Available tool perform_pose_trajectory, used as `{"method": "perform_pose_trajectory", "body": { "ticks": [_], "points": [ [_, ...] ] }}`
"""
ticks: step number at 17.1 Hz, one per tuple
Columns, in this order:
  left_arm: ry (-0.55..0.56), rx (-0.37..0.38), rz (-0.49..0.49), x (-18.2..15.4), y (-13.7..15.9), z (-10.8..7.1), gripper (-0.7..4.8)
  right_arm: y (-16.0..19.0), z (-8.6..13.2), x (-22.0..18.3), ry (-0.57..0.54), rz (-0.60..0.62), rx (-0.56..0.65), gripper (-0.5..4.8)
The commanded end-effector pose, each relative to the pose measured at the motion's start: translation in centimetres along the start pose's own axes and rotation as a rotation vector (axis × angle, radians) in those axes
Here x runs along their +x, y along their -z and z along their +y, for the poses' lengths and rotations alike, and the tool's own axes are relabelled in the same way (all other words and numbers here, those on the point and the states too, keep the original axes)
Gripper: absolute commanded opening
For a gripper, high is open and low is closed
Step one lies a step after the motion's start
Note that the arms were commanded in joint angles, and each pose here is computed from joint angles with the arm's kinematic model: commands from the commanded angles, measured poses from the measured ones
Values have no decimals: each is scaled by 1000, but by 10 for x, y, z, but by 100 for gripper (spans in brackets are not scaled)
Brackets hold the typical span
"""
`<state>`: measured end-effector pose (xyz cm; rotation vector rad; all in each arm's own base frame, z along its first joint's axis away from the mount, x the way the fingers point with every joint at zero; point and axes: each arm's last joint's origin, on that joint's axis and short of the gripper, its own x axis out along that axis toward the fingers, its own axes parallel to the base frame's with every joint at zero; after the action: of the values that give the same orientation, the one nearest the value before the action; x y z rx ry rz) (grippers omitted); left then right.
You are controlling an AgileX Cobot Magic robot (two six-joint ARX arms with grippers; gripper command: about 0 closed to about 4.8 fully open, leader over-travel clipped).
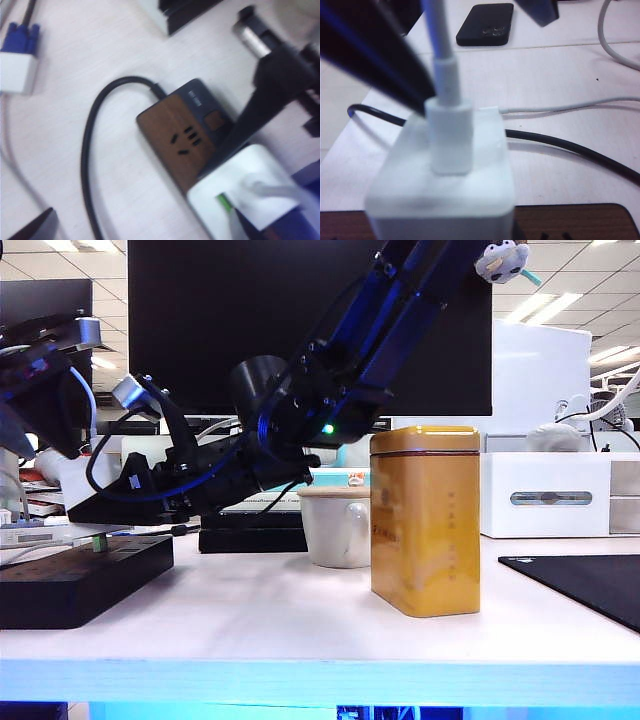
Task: Plug the white charger into the left socket.
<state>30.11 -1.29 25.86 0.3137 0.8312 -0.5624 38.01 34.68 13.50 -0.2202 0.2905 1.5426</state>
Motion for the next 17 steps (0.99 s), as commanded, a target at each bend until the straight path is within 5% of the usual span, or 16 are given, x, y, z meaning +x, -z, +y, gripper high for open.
{"method": "perform_pose_trajectory", "body": {
  "ticks": [1,10,17],
  "points": [
    [77,21,-43,5,-9,-13,479,22,-7,-2,94,65,93,-1],
    [97,53,-111,5,-20,-22,479,-2,-11,-4,108,-104,-2,-1],
    [87,42,-143,-7,-29,-21,479,-4,-12,-5,120,-122,3,-1]
  ]
}}
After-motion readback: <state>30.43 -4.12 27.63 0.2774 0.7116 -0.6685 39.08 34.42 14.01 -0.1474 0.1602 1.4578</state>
